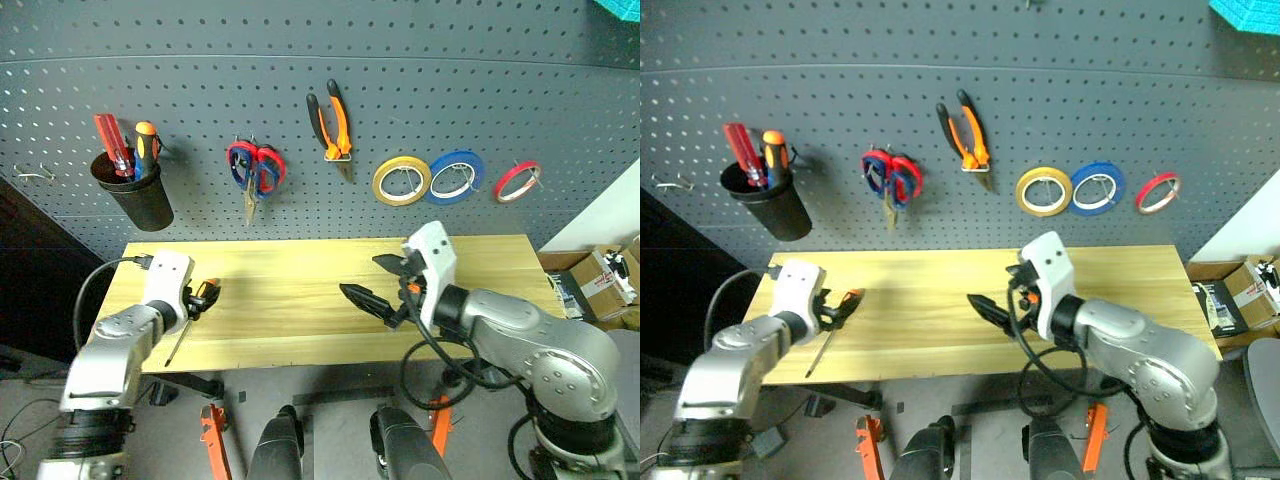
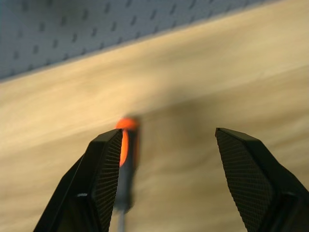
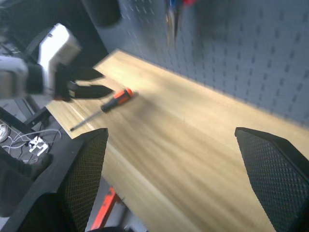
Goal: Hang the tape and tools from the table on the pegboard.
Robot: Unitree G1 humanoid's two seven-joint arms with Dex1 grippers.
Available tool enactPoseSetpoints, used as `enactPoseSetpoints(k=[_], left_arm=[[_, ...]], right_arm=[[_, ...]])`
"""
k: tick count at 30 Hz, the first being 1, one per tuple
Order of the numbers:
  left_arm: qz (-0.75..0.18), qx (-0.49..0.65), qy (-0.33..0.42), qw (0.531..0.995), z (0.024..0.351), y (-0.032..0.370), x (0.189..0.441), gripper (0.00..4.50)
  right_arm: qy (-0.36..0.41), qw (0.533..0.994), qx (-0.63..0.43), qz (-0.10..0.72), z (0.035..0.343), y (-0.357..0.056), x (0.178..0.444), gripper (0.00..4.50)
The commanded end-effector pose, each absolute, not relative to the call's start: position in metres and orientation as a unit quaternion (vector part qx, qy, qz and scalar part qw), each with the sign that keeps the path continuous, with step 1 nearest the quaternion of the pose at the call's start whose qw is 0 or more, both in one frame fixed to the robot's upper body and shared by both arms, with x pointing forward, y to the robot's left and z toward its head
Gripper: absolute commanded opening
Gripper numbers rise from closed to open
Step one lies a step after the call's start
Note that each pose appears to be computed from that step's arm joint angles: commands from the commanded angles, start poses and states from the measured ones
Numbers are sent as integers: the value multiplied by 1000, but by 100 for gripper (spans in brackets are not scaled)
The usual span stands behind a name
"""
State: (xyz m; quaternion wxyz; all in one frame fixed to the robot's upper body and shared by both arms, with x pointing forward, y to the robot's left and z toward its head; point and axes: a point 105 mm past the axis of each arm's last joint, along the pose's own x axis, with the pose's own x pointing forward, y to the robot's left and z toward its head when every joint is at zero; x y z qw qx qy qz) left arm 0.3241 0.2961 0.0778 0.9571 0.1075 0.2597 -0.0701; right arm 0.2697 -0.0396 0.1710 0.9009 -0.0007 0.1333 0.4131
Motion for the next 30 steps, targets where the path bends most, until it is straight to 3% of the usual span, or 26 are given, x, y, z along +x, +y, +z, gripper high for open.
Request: enactPoseSetpoints(k=[1,8,16,19,24,26,30], left_arm=[[-73,87,306,945,67,311,323,326],[-28,65,333,940,51,338,335,326],[-22,55,350,935,25,334,351,326],[-28,47,362,931,15,330,348,269],[-15,44,369,928,6,338,338,109],[-12,45,358,932,10,340,338,55],[-13,41,328,944,21,337,339,55]], right_arm=[[131,899,-8,417,177,-24,272,450],[127,900,-8,417,182,-11,277,450],[121,899,-15,420,186,-6,278,450],[118,900,-17,420,188,-6,279,450],[105,895,-24,434,194,-7,276,450],[66,888,-49,453,202,-6,271,450],[-26,859,-82,505,217,-6,251,450]])
